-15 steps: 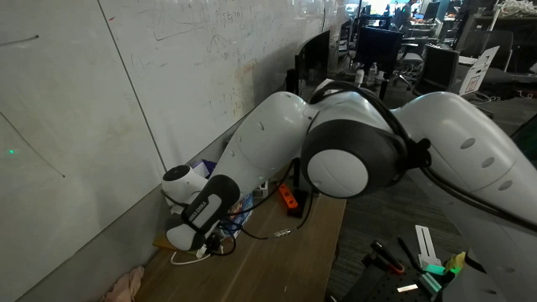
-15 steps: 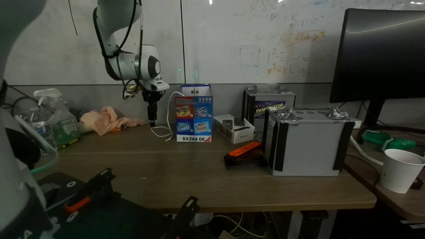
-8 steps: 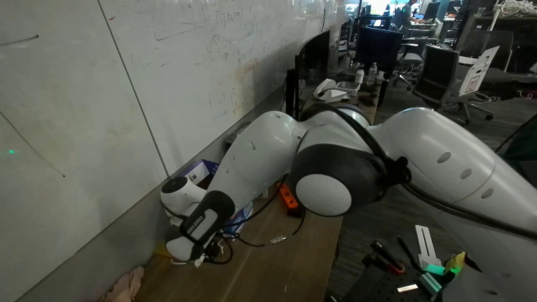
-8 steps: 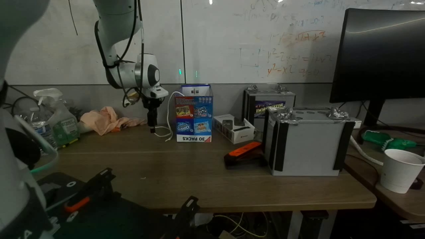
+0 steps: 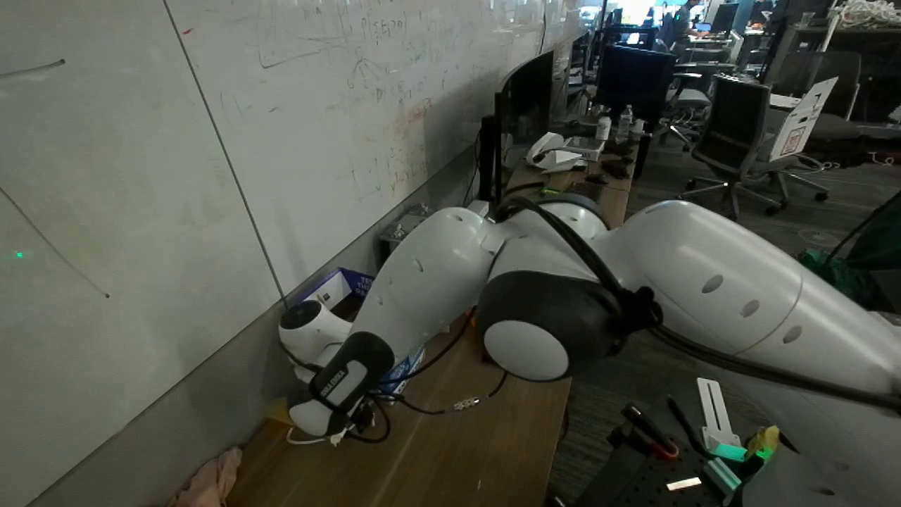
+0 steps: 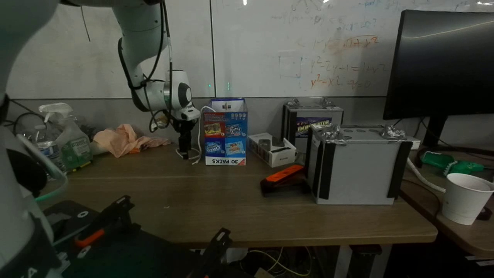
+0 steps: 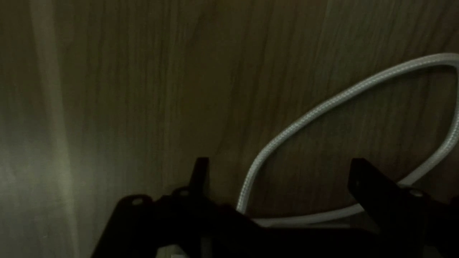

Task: Put the ropes in the box

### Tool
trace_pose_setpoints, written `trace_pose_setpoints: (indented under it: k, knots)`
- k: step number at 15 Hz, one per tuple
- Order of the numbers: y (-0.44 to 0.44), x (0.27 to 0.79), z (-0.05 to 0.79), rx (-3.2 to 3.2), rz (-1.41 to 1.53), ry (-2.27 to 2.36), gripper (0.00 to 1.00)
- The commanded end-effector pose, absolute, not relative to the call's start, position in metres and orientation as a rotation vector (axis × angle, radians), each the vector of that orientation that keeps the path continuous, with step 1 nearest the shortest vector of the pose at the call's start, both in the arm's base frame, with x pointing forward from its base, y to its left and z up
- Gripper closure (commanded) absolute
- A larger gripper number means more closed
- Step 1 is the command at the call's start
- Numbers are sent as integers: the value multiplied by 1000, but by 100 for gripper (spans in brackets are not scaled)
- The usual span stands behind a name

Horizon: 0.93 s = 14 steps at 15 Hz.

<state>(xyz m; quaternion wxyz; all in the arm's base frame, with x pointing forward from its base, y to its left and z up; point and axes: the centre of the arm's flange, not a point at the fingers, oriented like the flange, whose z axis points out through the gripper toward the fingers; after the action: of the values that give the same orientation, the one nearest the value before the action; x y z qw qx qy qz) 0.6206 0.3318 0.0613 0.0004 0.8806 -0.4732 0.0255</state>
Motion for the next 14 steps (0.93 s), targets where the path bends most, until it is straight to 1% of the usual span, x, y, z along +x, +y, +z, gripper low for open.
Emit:
trace_pose_setpoints:
  k: [1,10,11,12,14]
  knots:
    - [334,637,48,2772,71,-1524,0]
    - [330,642,43,2773,42,-1522,0]
    - [330,643,41,2774,35,-1516,25]
    - [330,643,43,2773,34,-1511,27]
    - [328,644,42,2772,36,-1506,42]
